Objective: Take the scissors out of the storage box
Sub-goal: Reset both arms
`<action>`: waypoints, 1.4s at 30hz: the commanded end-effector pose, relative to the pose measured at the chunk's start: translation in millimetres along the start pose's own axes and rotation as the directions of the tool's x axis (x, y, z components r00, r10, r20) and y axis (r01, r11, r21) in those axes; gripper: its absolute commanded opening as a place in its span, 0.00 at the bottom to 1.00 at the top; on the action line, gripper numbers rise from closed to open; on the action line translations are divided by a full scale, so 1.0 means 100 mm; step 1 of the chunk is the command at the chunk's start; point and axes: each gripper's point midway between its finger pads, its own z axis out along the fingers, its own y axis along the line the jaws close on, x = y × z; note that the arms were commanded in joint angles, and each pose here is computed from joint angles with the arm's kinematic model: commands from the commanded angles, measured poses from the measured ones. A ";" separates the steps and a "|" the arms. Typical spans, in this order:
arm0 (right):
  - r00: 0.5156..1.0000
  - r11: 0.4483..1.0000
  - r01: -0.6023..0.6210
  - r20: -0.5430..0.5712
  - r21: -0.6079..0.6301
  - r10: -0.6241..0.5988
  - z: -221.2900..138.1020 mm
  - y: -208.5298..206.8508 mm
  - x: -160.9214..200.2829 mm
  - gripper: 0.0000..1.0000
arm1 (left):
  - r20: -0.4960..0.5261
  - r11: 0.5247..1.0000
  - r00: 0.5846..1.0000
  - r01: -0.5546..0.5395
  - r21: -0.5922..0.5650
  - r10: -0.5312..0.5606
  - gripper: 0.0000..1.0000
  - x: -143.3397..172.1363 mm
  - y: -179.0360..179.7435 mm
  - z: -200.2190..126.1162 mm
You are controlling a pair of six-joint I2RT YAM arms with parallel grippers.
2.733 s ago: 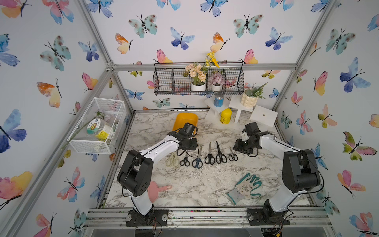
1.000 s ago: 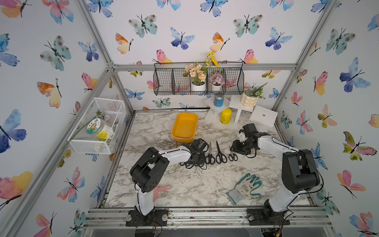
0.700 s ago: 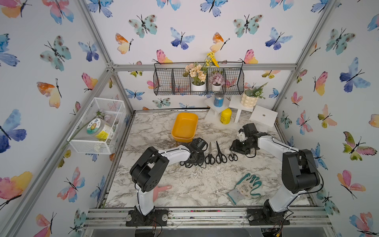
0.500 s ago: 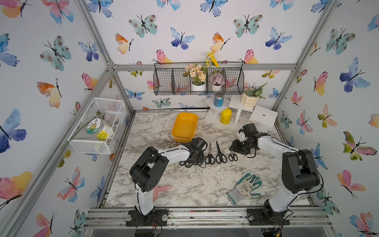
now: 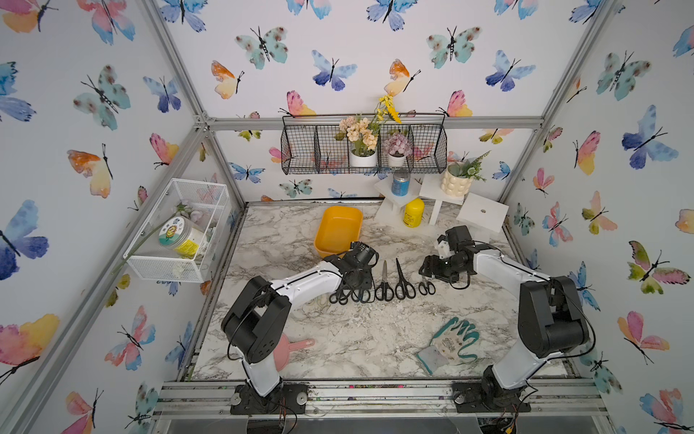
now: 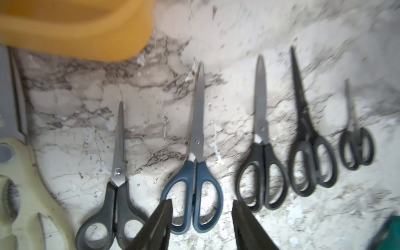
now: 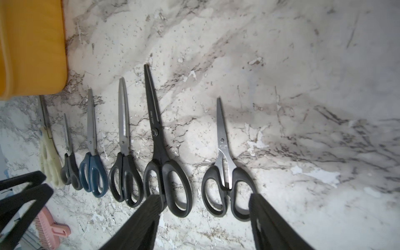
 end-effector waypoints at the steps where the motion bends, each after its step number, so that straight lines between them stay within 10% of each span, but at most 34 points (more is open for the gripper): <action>1: 0.993 0.999 0.048 0.104 0.022 -0.050 -0.26 0.07 -0.23 0.99 | 0.112 0.999 0.993 -0.042 -0.002 0.042 0.59 -0.38 -0.02 -0.35; 2: 0.989 0.998 0.057 0.134 0.029 -0.060 -0.30 0.07 -0.26 0.99 | 0.129 0.999 0.991 -0.047 0.002 0.047 0.92 -0.45 -0.01 -0.39; 3: 0.984 0.997 0.062 0.165 0.043 -0.068 -0.35 0.06 -0.30 0.99 | 0.145 0.999 0.988 -0.047 0.001 0.046 0.99 -0.51 0.01 -0.43; 8: 0.933 0.982 0.023 0.349 0.187 -0.089 -0.68 -0.11 -0.58 0.99 | 0.223 0.998 0.975 -0.007 -0.061 0.020 0.99 -0.80 0.45 -0.61; 15: 0.715 0.864 -0.138 0.652 0.485 -0.252 -1.37 -0.71 -0.80 1.00 | 0.365 0.972 0.923 0.184 -0.148 -0.119 0.99 -1.04 1.62 -0.88; 20: 0.739 0.772 -0.289 0.645 0.566 -0.196 -1.27 -1.38 -0.70 1.00 | 0.433 0.919 0.888 0.289 -0.269 -0.153 0.99 -1.04 2.32 -0.97; 33: 0.497 0.864 -0.213 0.812 0.456 -0.306 -0.99 -1.43 -0.46 1.00 | 0.583 0.918 0.812 0.241 -0.316 -0.012 0.99 -0.67 3.03 -0.97; 42: 0.375 0.908 -0.057 0.852 0.415 -0.366 -0.95 -1.24 -0.29 1.00 | 0.689 0.966 0.722 0.136 -0.218 0.054 0.99 -0.47 2.85 -0.82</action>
